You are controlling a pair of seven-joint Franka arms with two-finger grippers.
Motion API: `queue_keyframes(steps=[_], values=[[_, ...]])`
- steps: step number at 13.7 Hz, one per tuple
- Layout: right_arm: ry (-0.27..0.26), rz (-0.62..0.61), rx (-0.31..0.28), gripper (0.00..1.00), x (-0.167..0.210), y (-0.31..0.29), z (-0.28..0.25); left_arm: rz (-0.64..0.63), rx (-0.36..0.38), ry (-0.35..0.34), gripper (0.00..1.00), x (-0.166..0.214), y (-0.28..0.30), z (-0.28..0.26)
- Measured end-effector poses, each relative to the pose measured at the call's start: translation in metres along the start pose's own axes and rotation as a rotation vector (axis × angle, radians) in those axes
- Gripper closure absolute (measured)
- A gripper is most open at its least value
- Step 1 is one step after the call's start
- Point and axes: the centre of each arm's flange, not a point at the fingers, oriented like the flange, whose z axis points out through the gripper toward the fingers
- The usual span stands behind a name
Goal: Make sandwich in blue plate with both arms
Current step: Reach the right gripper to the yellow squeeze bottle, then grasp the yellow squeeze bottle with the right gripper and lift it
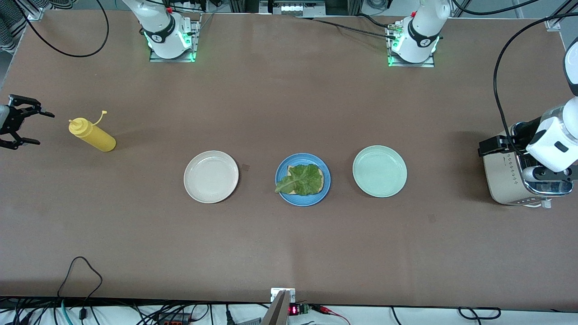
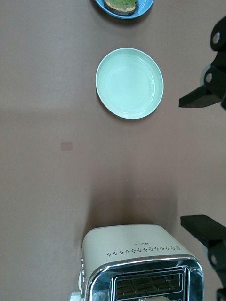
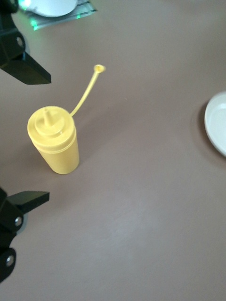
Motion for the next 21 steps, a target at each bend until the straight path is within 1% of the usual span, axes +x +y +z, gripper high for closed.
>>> queue_keyframes(steps=[2,5,8,11,13,15,21], values=[[0.063,-0.113,0.021,0.0,-0.035,0.008,0.018,0.0,0.001,-0.001,0.0,0.0,-0.002,0.0],[0.136,-0.203,0.043,0.0,-0.07,0.016,0.044,0.003,0.001,0.0,0.0,0.0,-0.002,0.0],[0.239,-0.257,0.057,0.0,-0.096,0.02,0.07,0.0,0.0,0.0,0.0,0.001,-0.007,0.0],[0.352,-0.27,0.064,0.0,-0.137,0.026,0.113,-0.002,0.0,0.001,0.0,0.001,-0.009,0.0],[0.418,-0.278,0.067,0.0,-0.155,0.029,0.143,-0.002,0.0,0.002,0.0,0.001,-0.009,0.0],[0.458,-0.276,0.075,0.0,-0.161,0.032,0.164,-0.001,0.0,0.003,0.0,0.001,-0.009,0.0],[0.518,-0.298,0.1,0.0,-0.152,0.034,0.184,0.015,0.0,0.009,0.0,0.001,0.0,0.0]])
